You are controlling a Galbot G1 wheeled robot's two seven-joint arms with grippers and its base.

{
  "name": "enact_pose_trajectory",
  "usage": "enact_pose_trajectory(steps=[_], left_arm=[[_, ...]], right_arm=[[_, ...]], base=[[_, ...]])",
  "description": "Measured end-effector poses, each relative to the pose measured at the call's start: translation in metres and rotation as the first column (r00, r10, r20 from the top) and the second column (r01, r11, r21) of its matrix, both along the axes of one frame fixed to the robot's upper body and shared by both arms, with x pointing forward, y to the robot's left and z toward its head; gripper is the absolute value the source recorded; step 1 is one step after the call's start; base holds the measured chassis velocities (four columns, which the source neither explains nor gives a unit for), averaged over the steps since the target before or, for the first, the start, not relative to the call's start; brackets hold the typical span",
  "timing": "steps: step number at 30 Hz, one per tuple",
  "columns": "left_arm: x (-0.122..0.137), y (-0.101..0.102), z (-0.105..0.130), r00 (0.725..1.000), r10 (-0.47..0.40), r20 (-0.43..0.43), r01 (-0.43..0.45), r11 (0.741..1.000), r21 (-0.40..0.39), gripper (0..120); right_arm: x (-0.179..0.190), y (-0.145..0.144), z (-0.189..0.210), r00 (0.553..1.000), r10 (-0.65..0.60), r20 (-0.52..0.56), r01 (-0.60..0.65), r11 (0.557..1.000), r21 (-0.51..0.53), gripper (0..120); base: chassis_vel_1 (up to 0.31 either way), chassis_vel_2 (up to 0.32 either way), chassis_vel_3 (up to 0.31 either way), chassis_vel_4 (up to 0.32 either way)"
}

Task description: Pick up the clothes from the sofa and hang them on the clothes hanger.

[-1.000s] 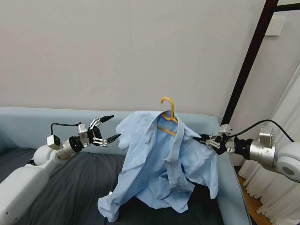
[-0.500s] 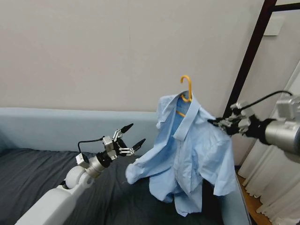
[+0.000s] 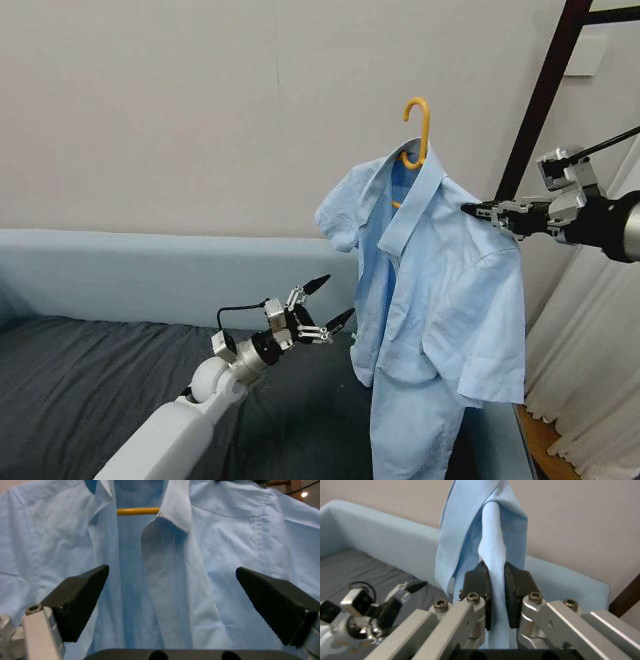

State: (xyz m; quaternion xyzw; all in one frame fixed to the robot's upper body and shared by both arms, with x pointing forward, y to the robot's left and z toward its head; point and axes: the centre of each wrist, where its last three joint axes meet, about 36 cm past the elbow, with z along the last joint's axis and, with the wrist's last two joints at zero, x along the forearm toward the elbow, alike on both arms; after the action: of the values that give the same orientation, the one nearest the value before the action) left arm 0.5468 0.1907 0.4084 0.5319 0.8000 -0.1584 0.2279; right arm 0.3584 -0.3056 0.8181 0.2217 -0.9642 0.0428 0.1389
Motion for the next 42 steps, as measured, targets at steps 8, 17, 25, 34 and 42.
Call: enact_pose_trajectory(steps=[8, 17, 25, 34, 42], left_arm=[[0.048, -0.039, 0.014, 0.998, -0.064, -0.004, 0.063, 0.998, -0.018, 98], [0.083, -0.042, 0.023, 0.991, -0.130, 0.022, 0.130, 0.992, 0.002, 78], [0.095, -0.034, 0.019, 0.984, -0.173, 0.035, 0.173, 0.985, 0.011, 44], [0.100, -0.034, 0.024, 0.981, -0.186, 0.055, 0.186, 0.983, 0.007, 15], [0.113, -0.012, 0.065, 0.982, -0.125, 0.139, 0.120, 0.992, 0.039, 0]], right_arm=[[0.002, 0.003, -0.008, 0.999, 0.033, -0.002, -0.033, 0.999, -0.005, 7], [0.006, -0.002, -0.007, 1.000, 0.028, 0.005, -0.027, 1.000, -0.006, 7], [0.011, -0.003, -0.009, 0.999, 0.044, 0.009, -0.044, 0.999, 0.005, 7], [0.010, 0.000, -0.012, 0.999, 0.053, 0.011, -0.053, 0.999, -0.005, 7], [0.010, -0.002, -0.010, 0.999, 0.041, 0.019, -0.041, 0.999, -0.008, 7]], base=[[0.000, 0.000, 0.000, 0.000], [0.000, 0.000, 0.000, 0.000], [0.000, 0.000, 0.000, 0.000], [0.000, 0.000, 0.000, 0.000], [0.000, 0.000, 0.000, 0.000]])
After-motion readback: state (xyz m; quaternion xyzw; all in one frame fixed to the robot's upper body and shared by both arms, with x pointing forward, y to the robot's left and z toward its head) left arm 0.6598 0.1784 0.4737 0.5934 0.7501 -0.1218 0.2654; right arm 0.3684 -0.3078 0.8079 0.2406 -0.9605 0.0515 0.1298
